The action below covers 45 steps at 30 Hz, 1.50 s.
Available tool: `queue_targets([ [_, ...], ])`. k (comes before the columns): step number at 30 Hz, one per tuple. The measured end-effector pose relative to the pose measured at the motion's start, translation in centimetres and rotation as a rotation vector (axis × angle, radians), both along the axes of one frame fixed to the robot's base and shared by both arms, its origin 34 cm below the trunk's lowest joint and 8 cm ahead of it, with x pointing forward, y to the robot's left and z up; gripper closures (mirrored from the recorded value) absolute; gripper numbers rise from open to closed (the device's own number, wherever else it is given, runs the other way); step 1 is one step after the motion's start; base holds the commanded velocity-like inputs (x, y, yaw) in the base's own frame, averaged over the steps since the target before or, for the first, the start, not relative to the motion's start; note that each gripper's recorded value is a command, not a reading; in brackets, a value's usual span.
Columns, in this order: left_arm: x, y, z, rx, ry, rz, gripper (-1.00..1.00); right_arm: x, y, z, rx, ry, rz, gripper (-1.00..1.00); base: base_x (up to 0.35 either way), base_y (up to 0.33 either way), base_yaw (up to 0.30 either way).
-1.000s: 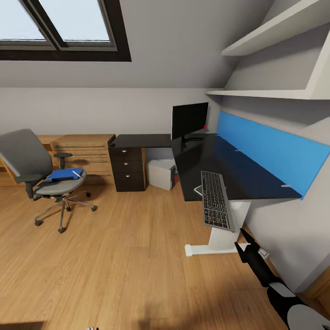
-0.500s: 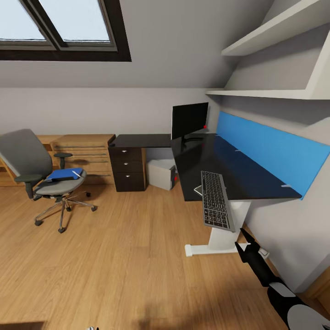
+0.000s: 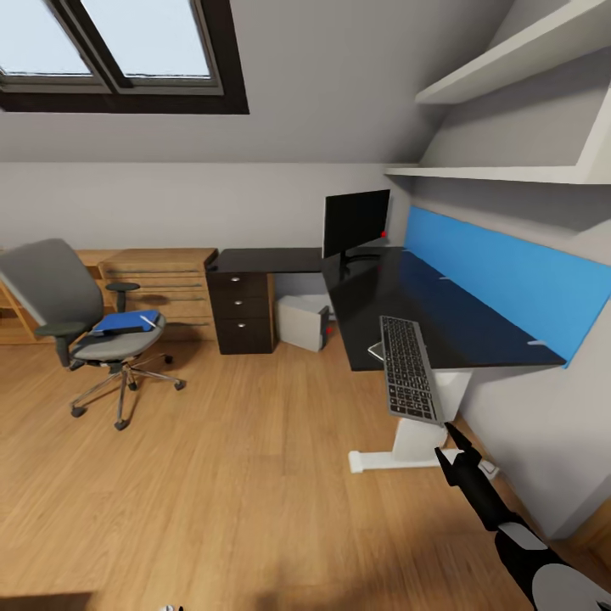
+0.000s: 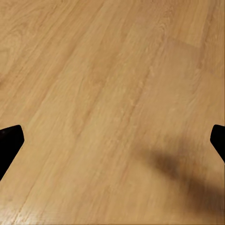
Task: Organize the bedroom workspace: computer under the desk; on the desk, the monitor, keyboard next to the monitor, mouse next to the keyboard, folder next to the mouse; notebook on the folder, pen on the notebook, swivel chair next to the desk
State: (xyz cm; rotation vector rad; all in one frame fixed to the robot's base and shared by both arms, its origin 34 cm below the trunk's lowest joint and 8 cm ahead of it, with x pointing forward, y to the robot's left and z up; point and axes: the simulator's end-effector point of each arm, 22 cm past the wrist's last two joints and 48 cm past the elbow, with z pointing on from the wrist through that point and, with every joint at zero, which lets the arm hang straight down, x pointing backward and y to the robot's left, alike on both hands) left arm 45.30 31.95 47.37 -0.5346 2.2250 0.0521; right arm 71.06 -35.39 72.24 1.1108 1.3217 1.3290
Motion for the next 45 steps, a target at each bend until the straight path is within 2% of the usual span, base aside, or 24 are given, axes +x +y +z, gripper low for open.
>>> queue_targets([
  [17, 0.0, 0.1, 0.0, 0.001, 0.001, 0.003, -1.00, 0.0, -0.2, 0.2, -0.001, -0.006, -0.002, -1.00, -0.004, 0.056, 0.000],
  [27, 0.0, -0.2, 0.0, -0.002, 0.000, 0.000, -1.00, -0.1, -0.3, 1.6, 0.005, -0.069, -0.004, -1.00, 0.000, 0.001, 0.000],
  [34, 0.0, -0.2, 0.0, -0.001, 0.000, -0.003, -1.00, -0.2, -0.7, 2.7, -0.015, -0.122, -0.019, -1.00, 0.000, 0.000, 0.000],
  [45, 0.0, -0.2, -0.2, -0.001, 0.000, -0.005, -1.00, -0.4, -2.3, 3.1, -0.042, -0.137, -0.033, -1.00, 0.000, 0.000, 0.000],
])
